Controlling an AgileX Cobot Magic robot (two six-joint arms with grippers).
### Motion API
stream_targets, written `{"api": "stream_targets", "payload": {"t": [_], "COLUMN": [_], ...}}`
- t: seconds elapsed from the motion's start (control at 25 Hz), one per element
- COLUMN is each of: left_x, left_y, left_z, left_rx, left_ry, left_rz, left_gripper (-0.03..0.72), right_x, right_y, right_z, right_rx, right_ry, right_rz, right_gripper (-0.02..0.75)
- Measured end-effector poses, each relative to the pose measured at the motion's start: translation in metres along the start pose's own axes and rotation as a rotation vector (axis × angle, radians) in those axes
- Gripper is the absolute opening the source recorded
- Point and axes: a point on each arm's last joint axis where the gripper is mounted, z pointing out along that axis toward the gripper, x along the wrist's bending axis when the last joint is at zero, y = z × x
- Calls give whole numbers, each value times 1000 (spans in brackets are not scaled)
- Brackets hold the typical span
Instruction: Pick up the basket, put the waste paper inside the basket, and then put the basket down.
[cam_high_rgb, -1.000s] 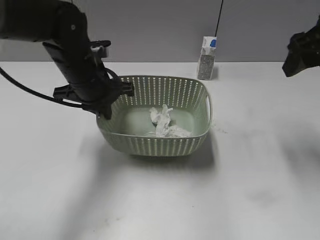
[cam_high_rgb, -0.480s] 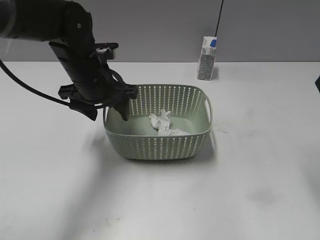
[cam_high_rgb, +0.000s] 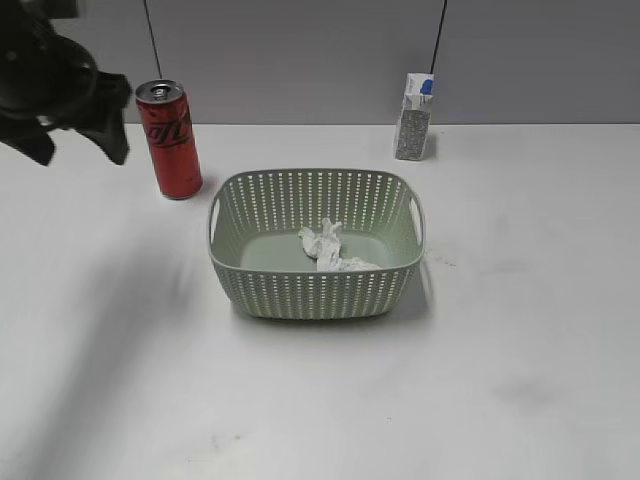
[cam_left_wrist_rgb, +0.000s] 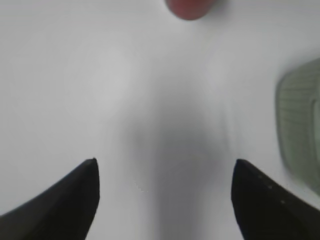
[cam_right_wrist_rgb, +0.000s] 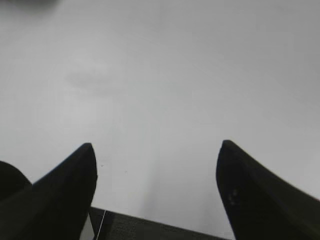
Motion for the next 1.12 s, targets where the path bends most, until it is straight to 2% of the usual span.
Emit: {"api": "stream_targets", "payload": {"t": [0.16, 0.36, 0.48, 0.56, 0.68, 0.92, 1.12], "left_x": [43, 94, 108, 106, 91, 64, 42], "left_y": [-9, -35, -60, -76, -106, -175, -237], "left_z": [-23, -53, -71, -80, -98, -126, -127], "left_rx": [24, 26, -26, -91, -223, -441, -581], "left_ry": [36, 81, 101, 104, 116, 151, 149], "left_rz": [-31, -138, -208, -228, -214, -182, -169], "left_gripper": [611, 591, 589, 589, 587, 587, 587], "right_x": [6, 12, 13, 14, 13, 10, 10], "right_y": [-42, -64, -76, -83, -92, -94, -94], "right_z": [-5, -30, -44, -52, -58, -57, -57], "right_rx": [-19, -234, -363, -438, -510, -508, -507], "right_ry": [4, 6, -12, -29, -58, -90, -91], "right_rz": [3, 21, 17, 11, 13, 34, 36], "right_gripper": [563, 563, 563, 563, 563, 563, 563]}}
